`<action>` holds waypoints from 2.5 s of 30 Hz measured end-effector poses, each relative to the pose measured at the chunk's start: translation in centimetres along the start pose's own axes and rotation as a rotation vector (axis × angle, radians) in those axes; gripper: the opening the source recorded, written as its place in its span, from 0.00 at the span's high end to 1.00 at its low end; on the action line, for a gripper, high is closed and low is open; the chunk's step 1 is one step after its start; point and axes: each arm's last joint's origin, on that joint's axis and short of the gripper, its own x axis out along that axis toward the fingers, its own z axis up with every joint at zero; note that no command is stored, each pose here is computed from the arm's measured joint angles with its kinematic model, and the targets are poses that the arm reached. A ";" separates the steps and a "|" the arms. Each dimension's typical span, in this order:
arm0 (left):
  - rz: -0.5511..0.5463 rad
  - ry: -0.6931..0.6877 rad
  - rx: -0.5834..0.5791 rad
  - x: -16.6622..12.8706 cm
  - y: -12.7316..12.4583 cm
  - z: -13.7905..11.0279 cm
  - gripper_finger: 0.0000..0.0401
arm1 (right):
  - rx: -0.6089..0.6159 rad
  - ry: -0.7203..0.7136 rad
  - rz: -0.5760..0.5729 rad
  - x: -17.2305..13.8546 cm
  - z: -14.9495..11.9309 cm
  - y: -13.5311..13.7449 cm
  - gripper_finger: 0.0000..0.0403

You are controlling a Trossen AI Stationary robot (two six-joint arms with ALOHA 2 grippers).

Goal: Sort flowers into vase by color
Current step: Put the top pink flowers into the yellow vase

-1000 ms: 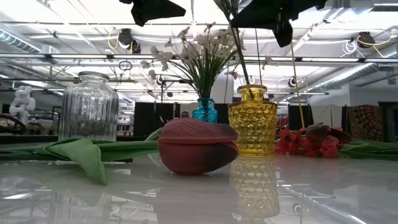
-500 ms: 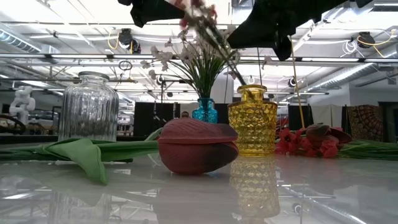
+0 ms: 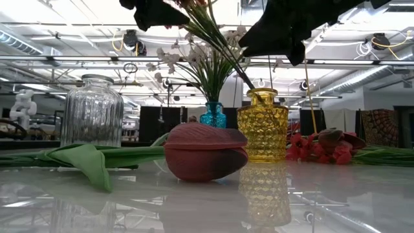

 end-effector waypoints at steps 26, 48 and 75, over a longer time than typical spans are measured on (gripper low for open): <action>0.042 -0.110 -0.012 3.5 0.6 -0.2 0.27 | -0.133 -0.098 0.060 -0.2 1.1 0.6 0.76; 0.042 -0.250 0.009 3.3 0.6 1.2 0.65 | -0.166 -0.120 0.058 0.4 1.2 0.5 0.96; 0.002 -0.242 0.020 4.2 0.3 0.6 0.67 | -0.108 -0.030 0.075 -0.6 0.6 0.5 0.98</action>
